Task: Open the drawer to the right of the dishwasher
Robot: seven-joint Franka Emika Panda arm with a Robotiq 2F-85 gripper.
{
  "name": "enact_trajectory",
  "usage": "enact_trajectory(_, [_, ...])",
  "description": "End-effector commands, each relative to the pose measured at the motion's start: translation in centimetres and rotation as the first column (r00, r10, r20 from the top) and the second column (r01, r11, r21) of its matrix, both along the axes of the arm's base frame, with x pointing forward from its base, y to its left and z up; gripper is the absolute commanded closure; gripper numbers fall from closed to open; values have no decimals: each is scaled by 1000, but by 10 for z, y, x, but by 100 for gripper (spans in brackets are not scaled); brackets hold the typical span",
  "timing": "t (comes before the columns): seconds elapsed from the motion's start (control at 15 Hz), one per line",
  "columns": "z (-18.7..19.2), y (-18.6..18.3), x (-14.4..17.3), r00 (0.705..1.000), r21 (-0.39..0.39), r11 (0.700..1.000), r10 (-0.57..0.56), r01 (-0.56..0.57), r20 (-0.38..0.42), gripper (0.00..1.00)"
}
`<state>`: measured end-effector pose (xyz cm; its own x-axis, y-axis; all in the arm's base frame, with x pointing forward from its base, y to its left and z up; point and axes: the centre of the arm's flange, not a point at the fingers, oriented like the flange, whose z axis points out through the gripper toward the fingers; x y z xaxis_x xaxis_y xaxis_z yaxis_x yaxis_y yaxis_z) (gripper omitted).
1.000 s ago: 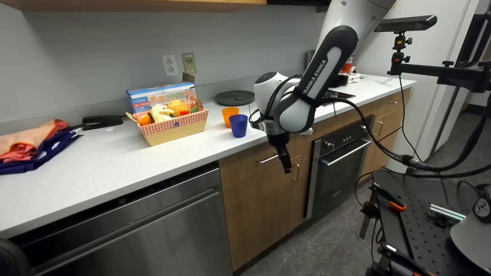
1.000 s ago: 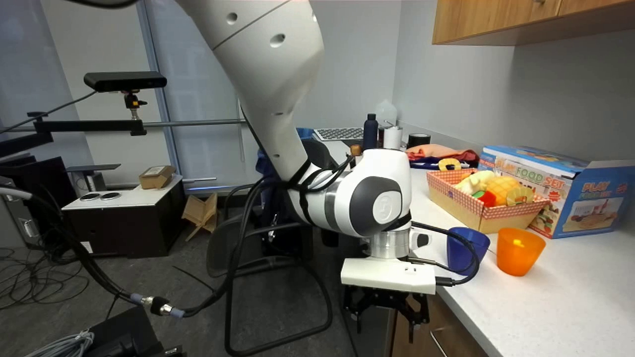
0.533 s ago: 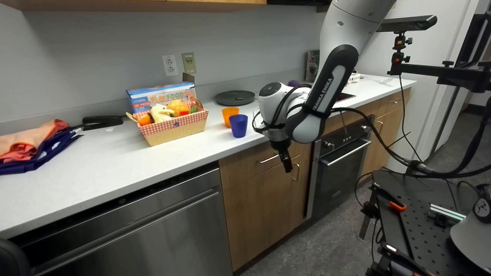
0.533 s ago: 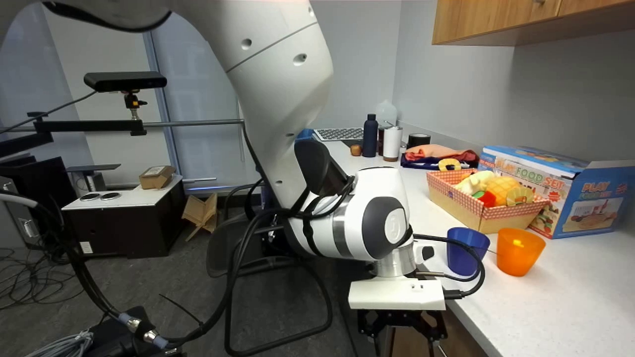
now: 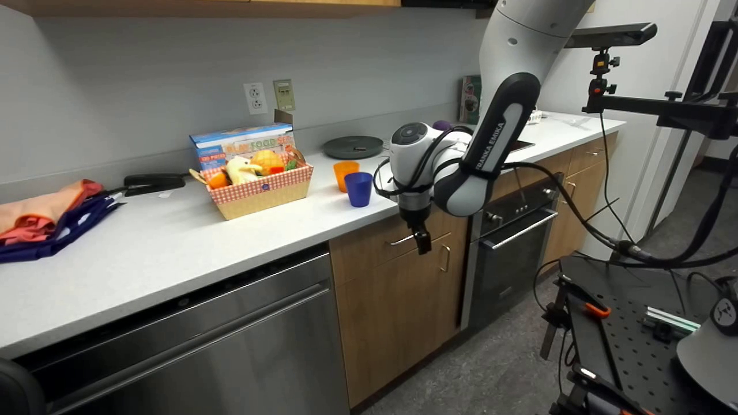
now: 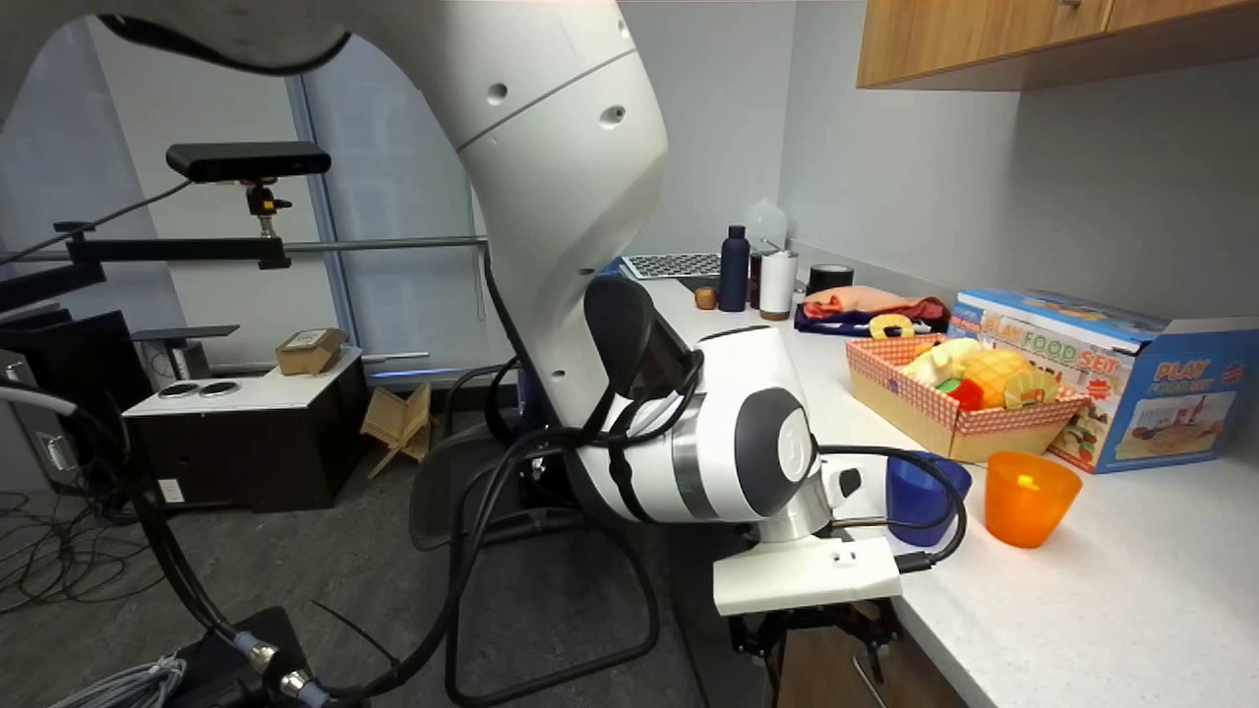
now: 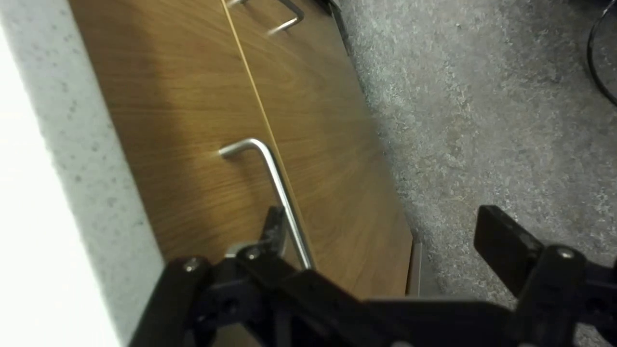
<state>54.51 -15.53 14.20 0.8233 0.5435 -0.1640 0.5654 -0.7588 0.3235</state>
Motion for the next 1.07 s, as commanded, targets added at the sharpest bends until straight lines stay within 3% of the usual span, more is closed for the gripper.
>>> enact_trajectory(0.0, [-16,-7,10,998,-6,1000,19,-18,55,0])
enact_trajectory(0.67, [-57,-21,22,995,26,1000,3,-5,99,0])
enact_trajectory(1.0, [-59,-20,20,995,55,998,-27,22,92,0])
